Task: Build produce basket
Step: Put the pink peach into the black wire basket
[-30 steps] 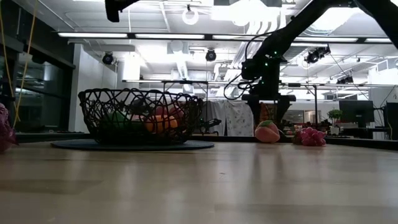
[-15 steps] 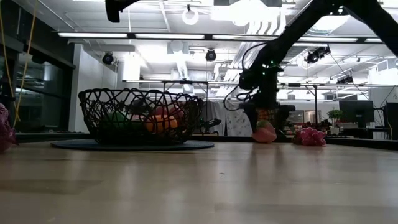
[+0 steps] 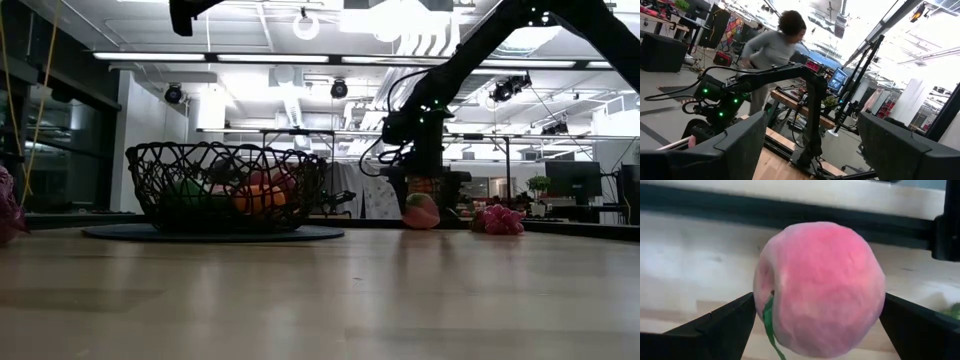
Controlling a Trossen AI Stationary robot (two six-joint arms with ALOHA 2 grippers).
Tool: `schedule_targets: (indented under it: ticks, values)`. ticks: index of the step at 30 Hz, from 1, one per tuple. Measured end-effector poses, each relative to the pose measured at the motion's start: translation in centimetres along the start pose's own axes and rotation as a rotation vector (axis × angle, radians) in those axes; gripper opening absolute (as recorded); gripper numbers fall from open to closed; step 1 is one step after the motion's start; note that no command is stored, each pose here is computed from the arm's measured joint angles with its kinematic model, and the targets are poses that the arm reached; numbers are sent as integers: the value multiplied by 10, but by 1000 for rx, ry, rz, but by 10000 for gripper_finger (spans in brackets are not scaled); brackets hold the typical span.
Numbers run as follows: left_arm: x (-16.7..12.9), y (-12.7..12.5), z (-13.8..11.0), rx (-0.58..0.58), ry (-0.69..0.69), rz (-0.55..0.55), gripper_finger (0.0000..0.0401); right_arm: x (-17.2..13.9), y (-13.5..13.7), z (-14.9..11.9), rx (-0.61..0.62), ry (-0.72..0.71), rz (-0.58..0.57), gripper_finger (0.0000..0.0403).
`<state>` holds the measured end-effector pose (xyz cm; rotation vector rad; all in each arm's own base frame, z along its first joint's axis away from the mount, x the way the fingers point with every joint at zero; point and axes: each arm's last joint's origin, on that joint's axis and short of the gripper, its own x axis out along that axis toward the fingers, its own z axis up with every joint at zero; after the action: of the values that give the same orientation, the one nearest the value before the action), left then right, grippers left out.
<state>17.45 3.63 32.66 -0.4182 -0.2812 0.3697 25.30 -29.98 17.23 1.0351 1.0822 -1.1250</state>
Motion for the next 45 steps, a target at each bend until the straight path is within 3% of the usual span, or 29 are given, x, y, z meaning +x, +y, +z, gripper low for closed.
schedule_targets:
  ticks: [7,15,27,32,36,45]
  values:
    - [0,0,0,-4,0,0,303,0,3,4,85,-39,33,389]
    - [0,0,0,-26,0,-1,303,13,4,4,93,-10,24,386]
    - [0,0,0,-26,0,-1,303,4,8,-2,-50,-42,-22,334]
    - [0,0,0,-26,0,-1,303,-25,11,-8,-152,-83,6,332]
    - [0,0,0,-26,0,-1,303,-70,25,-26,-322,-158,96,331]
    - [0,-1,0,-25,8,-17,303,-189,77,-118,-763,-384,605,331]
